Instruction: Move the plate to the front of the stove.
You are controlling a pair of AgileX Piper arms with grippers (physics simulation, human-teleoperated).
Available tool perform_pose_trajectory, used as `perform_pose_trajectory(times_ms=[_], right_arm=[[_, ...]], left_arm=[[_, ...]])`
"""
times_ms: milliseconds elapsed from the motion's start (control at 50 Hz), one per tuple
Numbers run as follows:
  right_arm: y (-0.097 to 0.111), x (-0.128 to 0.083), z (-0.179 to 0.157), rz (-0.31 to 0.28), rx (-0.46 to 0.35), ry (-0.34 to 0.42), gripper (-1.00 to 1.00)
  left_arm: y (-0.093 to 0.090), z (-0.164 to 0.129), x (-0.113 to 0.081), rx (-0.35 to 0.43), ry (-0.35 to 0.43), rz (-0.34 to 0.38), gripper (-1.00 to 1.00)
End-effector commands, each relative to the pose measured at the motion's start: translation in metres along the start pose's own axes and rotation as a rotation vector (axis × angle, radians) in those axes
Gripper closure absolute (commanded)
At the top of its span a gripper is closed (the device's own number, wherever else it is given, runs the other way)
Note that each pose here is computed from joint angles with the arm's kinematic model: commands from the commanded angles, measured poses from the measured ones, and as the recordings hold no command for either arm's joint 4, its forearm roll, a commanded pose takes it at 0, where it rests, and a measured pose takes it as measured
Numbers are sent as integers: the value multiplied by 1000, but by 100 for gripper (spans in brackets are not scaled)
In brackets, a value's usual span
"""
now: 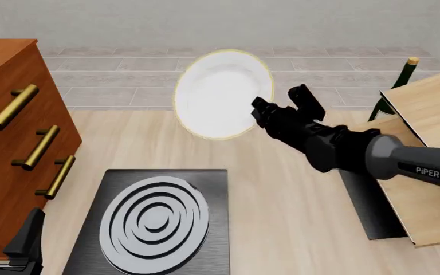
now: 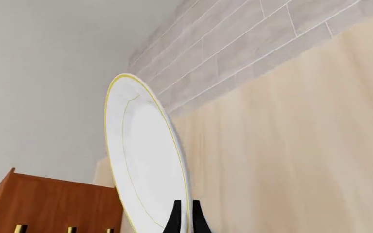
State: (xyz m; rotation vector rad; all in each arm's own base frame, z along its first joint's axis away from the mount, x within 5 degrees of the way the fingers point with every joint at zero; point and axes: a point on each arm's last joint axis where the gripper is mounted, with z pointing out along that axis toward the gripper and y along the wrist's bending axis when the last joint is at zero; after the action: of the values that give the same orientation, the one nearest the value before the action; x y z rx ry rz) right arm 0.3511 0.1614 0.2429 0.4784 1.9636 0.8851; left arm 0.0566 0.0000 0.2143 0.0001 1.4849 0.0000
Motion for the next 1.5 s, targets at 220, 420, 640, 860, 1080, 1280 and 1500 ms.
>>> perform_pose_trajectory(times_ms=[220,420,640,860,1080,1280,1500], right_arm=[[17,6,75,-42,-7,33,100],[21,18,104,-73,0,67,100],[15,39,131,-69,2,95,100],[11,57,155,-70,7,121,100],[7,59,172,-69,15,124,100],[-5,67,188,-68,33,132,100],[-14,77,202,-76,51,151,100]], left_arm=[[0,0,0,0,0,0,-100],[0,0,0,0,0,0,-100],[0,0,0,0,0,0,-100],[0,0,0,0,0,0,-100],[0,0,0,0,0,0,-100],[0,0,0,0,0,0,-100],[0,0,0,0,0,0,-100]])
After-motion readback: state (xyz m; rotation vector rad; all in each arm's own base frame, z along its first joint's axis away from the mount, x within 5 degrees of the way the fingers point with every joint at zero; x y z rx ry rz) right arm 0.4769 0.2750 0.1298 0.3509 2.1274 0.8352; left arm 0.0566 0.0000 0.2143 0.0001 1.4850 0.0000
